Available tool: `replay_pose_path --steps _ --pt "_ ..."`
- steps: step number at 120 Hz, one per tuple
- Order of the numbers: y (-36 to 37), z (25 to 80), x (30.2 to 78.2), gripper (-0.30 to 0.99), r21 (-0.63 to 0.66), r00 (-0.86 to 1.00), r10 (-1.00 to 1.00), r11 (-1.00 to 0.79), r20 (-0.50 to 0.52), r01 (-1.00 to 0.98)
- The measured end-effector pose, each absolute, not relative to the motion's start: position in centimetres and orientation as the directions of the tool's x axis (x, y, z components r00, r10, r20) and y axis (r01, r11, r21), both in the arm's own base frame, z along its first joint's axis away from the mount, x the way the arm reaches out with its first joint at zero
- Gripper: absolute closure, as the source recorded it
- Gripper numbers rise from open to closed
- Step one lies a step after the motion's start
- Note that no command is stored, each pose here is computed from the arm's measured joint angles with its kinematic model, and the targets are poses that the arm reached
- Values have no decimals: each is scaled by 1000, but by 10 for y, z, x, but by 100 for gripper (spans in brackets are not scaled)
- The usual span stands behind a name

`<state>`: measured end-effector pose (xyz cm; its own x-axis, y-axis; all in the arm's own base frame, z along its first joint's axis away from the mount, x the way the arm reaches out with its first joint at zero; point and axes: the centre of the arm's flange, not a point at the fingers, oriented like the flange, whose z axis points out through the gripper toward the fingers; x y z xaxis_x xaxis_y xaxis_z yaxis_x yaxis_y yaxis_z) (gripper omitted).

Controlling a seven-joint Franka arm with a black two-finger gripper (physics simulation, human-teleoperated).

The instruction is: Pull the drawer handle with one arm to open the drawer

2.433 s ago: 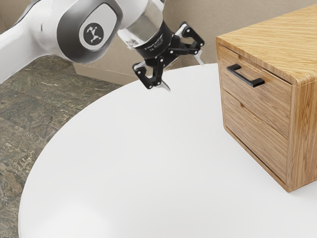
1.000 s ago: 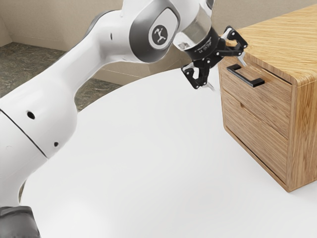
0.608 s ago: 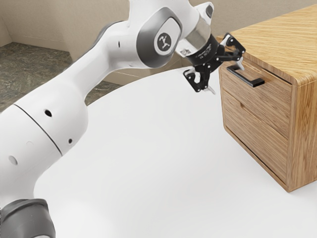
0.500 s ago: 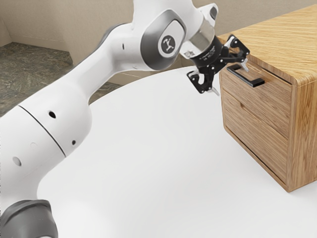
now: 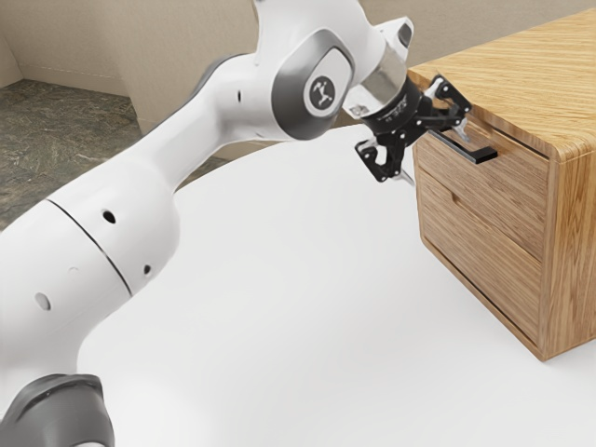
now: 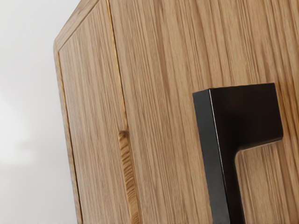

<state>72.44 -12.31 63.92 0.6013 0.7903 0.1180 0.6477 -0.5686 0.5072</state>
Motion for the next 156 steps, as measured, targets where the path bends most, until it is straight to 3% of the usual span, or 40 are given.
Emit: replay_pose_path --steps 57,156 --pt "-115 619 728 0 486 599 795 -563 96 669" --pt "-92 631 705 0 481 587 807 -542 70 688"
